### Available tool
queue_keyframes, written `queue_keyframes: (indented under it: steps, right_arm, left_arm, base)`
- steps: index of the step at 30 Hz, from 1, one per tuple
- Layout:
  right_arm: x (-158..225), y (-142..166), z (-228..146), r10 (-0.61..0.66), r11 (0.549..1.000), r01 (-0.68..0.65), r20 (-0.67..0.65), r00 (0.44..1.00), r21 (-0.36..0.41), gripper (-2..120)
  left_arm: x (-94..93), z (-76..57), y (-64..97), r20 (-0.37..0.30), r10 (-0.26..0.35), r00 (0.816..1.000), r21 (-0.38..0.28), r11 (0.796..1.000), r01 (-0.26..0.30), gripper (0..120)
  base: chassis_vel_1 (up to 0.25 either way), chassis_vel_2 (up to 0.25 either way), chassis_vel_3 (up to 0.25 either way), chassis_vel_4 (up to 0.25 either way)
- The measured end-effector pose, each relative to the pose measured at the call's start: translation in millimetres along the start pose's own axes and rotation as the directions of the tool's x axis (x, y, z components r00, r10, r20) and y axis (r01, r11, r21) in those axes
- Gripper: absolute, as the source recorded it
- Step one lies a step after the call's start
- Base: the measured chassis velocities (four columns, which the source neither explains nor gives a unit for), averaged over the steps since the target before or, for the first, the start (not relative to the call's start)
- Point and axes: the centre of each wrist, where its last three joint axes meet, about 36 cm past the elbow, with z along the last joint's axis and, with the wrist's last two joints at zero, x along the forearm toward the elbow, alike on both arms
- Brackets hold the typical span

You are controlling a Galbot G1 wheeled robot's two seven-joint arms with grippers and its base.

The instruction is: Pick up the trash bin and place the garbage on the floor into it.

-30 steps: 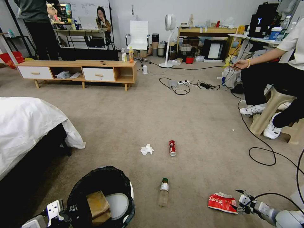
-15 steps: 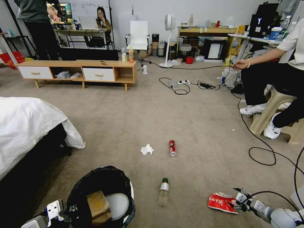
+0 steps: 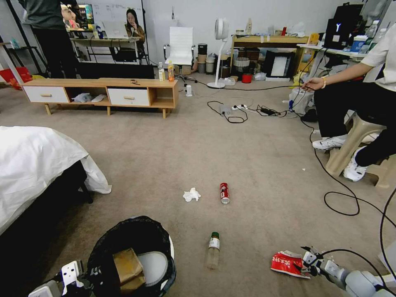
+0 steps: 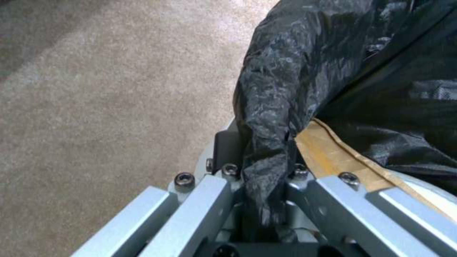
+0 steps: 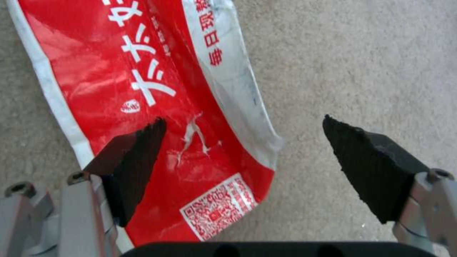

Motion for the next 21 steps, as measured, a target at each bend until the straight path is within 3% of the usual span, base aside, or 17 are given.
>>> queue_keyframes:
  steps: [21]
  right_arm:
    - [-28,-1,-19,0.006,1.000,-0.006,0.017,1.000,-0.001,84]
  left_arm:
    - [-3.1,2.2,2.6,-0.008,-0.005,1.000,0.005,1.000,0.005,2]
  base:
    - [0.000,0.000,0.000,0.000]
